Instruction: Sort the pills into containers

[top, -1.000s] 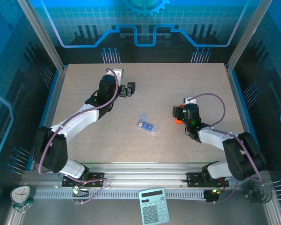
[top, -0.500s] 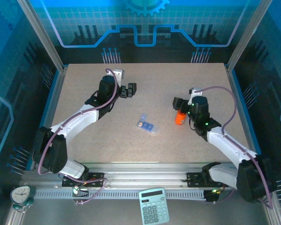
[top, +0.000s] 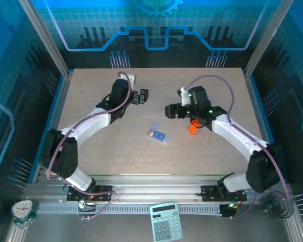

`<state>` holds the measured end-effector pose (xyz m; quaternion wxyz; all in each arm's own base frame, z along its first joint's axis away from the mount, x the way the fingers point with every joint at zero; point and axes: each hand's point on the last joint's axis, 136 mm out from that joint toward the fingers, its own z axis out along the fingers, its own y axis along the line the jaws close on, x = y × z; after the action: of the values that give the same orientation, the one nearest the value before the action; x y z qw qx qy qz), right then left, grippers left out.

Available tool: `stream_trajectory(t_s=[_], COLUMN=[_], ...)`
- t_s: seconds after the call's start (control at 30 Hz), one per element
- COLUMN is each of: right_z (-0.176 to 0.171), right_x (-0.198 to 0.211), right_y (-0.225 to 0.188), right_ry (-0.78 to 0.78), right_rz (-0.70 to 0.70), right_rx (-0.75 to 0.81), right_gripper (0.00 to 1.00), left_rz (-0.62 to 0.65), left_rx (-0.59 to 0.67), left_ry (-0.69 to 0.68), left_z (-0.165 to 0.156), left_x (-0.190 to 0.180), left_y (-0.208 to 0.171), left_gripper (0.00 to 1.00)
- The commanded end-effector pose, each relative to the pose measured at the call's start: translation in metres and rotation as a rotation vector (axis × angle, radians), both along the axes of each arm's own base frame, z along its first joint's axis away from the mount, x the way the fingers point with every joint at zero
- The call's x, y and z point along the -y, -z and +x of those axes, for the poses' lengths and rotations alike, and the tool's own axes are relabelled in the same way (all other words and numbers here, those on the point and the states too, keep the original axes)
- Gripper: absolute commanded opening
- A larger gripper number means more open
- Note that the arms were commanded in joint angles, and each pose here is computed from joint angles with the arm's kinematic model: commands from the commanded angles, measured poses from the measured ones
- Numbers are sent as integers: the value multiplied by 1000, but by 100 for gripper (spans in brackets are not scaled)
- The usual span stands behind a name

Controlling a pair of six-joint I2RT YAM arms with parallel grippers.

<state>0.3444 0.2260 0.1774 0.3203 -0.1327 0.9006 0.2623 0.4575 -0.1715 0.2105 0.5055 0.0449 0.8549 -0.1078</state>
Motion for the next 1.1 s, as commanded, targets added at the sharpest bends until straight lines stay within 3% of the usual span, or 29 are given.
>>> stream_trajectory(t_s=[0.0,0.17,0.37,0.5,0.77,0.8,1.07], right_z=[-26,-33,-33,-35,-38,-38,-44], right_x=[-20,-28,-24,-23,-18,-17,-12], right_y=[29,64,100,116,127,128,136], right_ry=[-116,-135,-120,-119,-115,-115,-116], right_rz=[-54,-157,-218,-243,-273,-276,-291], right_rx=[-115,-155,-226,-258,-273,-275,-290], right_gripper=[81,81,80,79,79,79,79], left_rz=[15,16,15,10,8,8,63], left_rx=[-43,-89,-126,-154,-236,-245,-274], left_ry=[-22,9,65,82,104,101,139], left_z=[3,1,-2,-3,0,1,0], left_x=[-4,2,12,16,25,26,42], left_y=[9,25,36,42,56,58,69], left_gripper=[99,99,87,66,4,0,0])
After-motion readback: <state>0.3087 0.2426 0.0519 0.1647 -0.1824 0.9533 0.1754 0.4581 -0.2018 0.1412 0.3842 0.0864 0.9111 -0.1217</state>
